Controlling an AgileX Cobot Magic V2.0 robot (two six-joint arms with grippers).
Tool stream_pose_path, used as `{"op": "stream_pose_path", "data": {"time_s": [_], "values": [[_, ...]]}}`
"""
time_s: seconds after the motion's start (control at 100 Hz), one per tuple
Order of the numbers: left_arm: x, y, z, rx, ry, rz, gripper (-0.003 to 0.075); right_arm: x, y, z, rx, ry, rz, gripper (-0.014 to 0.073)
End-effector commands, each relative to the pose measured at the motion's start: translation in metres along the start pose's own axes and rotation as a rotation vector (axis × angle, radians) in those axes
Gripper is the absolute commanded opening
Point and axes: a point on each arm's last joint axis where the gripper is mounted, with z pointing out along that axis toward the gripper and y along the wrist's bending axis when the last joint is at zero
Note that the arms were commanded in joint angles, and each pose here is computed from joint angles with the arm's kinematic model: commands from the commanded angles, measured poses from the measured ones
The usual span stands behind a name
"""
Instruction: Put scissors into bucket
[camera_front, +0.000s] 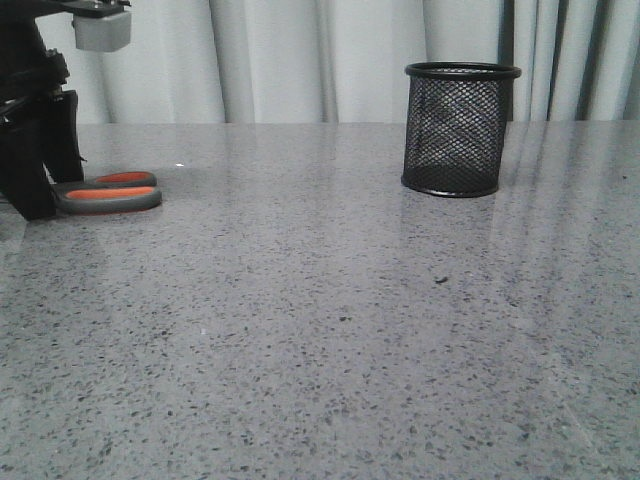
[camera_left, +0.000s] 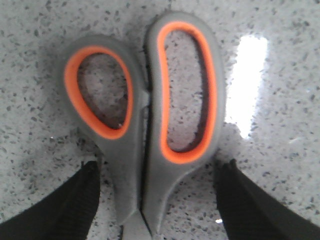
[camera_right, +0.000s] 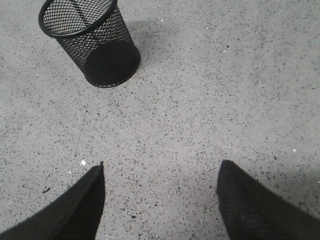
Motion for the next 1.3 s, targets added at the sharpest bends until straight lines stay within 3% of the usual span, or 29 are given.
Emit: {"op": "stream_pose_path", "data": {"time_s": [0.0, 0.21, 0.55, 1.0, 1.17, 1.29], "values": [[-0.008, 0.0, -0.025, -0.091, -0.036, 0.021, 0.0461, -0.014, 0.002, -0.006, 0.002, -0.084, -0.01, 0.0432], [-0.005, 0.003, -0.024, -0.115, -0.001, 0.033, 0.0461, -0.014, 0.002, -0.006, 0.002, -0.084, -0.01, 0.0432], [-0.002, 0.003, -0.005, -0.009, 0.018, 0.032, 0.045, -0.014, 0.002, -0.006, 0.0, -0.082, -0.013, 0.0432], [-0.003, 0.0, 0.001, 0.058, 0.01, 0.042, -0.0007, -0.014, 0.002, -0.006, 0.0, -0.082, -0.013, 0.0432], [-0.007, 0.005, -0.01, 0.016, -0.003, -0.001, -0.0006, -0.014, 0.002, -0.006, 0.0, -0.078, -0.013, 0.0432], [-0.014, 0.007, -0.039, -0.07, -0.039, -0.009, -0.0007, -0.013, 0.002, -0.006, -0.001, -0.074, -0.013, 0.0432]]}}
